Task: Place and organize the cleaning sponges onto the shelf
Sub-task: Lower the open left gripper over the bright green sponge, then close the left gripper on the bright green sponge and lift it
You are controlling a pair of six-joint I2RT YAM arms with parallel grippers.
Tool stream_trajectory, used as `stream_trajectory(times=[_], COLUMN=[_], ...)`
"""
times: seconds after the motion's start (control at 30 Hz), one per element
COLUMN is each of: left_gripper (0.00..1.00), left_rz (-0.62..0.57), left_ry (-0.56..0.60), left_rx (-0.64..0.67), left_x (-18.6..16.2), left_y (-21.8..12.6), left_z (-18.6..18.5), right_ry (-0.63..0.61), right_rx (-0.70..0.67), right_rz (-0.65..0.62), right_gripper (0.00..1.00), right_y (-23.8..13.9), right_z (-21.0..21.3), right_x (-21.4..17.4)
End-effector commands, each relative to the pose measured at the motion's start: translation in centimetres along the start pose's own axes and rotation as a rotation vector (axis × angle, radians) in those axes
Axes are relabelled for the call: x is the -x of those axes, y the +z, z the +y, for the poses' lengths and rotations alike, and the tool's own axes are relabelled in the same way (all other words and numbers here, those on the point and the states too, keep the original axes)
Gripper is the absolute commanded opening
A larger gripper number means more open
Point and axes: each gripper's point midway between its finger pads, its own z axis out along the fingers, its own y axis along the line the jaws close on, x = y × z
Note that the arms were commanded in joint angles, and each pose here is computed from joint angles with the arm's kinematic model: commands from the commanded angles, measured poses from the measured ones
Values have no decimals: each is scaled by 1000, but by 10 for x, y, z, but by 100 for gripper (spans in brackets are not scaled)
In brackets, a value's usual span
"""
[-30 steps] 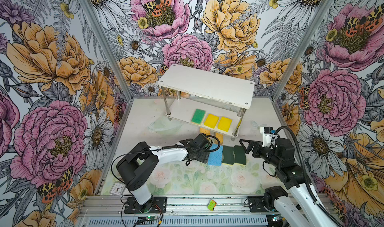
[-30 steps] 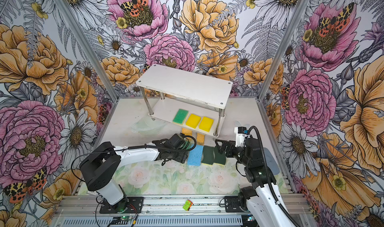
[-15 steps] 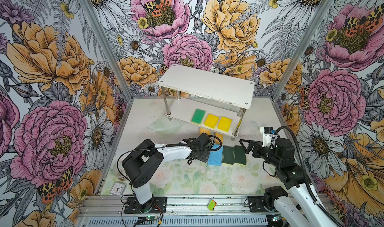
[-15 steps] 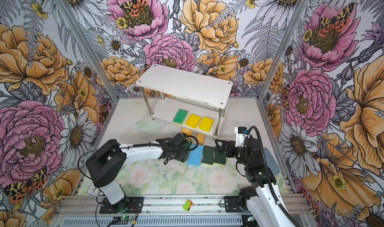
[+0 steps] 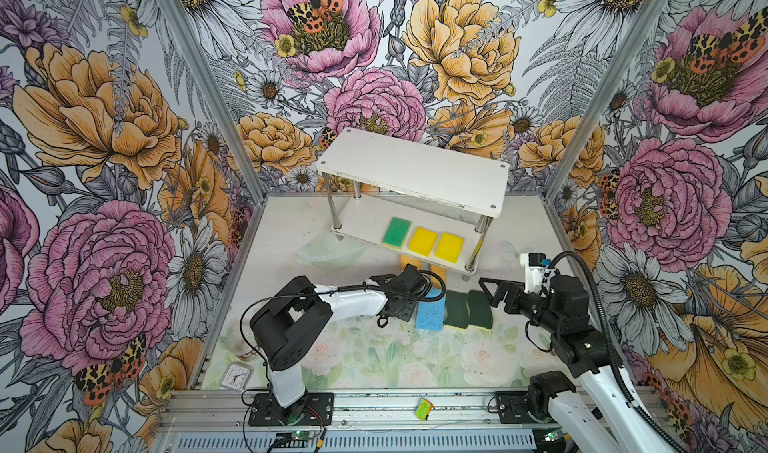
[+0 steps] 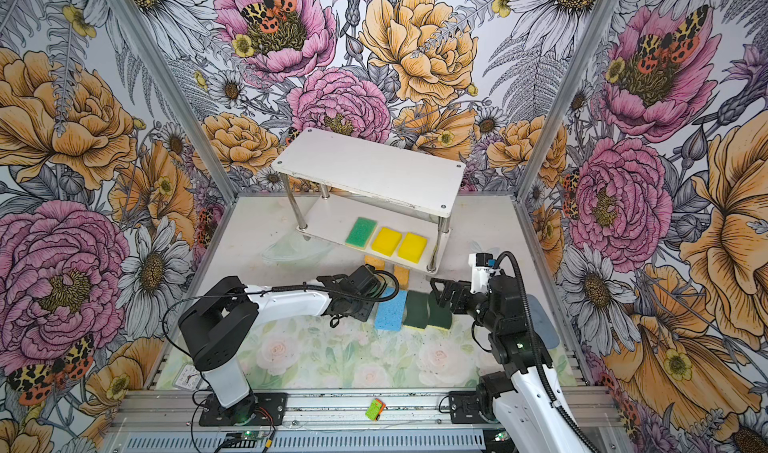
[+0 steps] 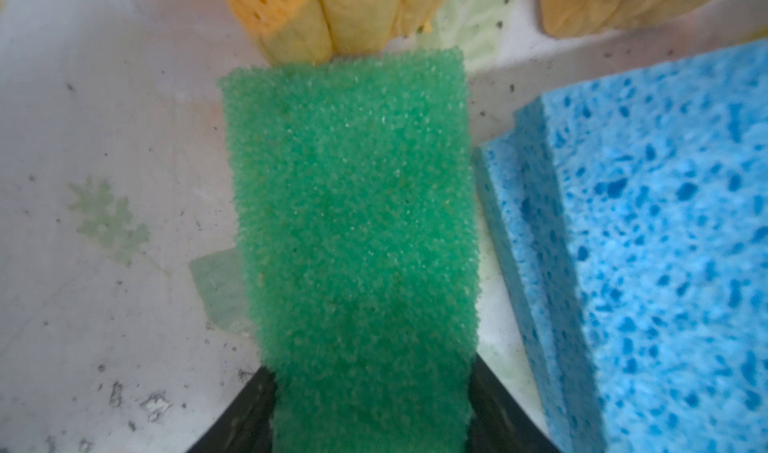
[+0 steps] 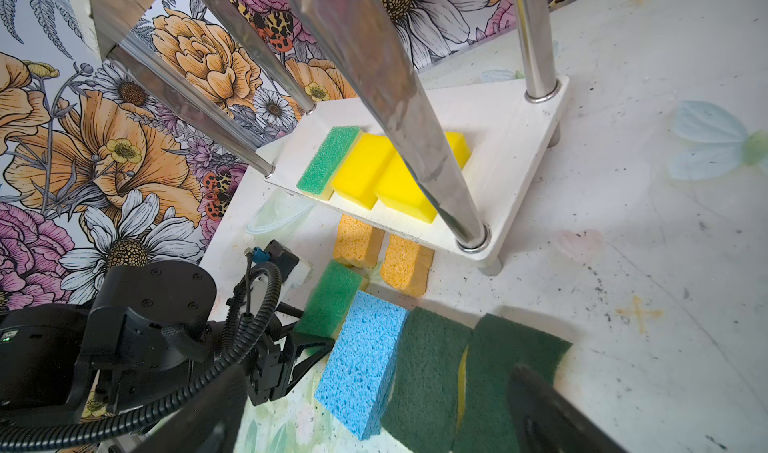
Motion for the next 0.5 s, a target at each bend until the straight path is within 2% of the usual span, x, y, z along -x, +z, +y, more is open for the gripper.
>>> stream_trajectory(times=[0.0, 0.13, 0.47], left_gripper=[54, 49, 48], left_rz=[3, -3, -73], left_ry=[19, 17, 13], left_rx=[53, 53, 53], left_x=[-1, -3, 2], left_y=[3, -6, -53], left_z=[8, 10, 27], right_ry=[-15, -13, -13], right_rx=[-5, -8, -10], right_rz=[-11, -7, -2], right_gripper=[100, 100, 100], right_y=[-1, 0, 2], right_z=[2, 1, 1], right_x=[5, 5, 6])
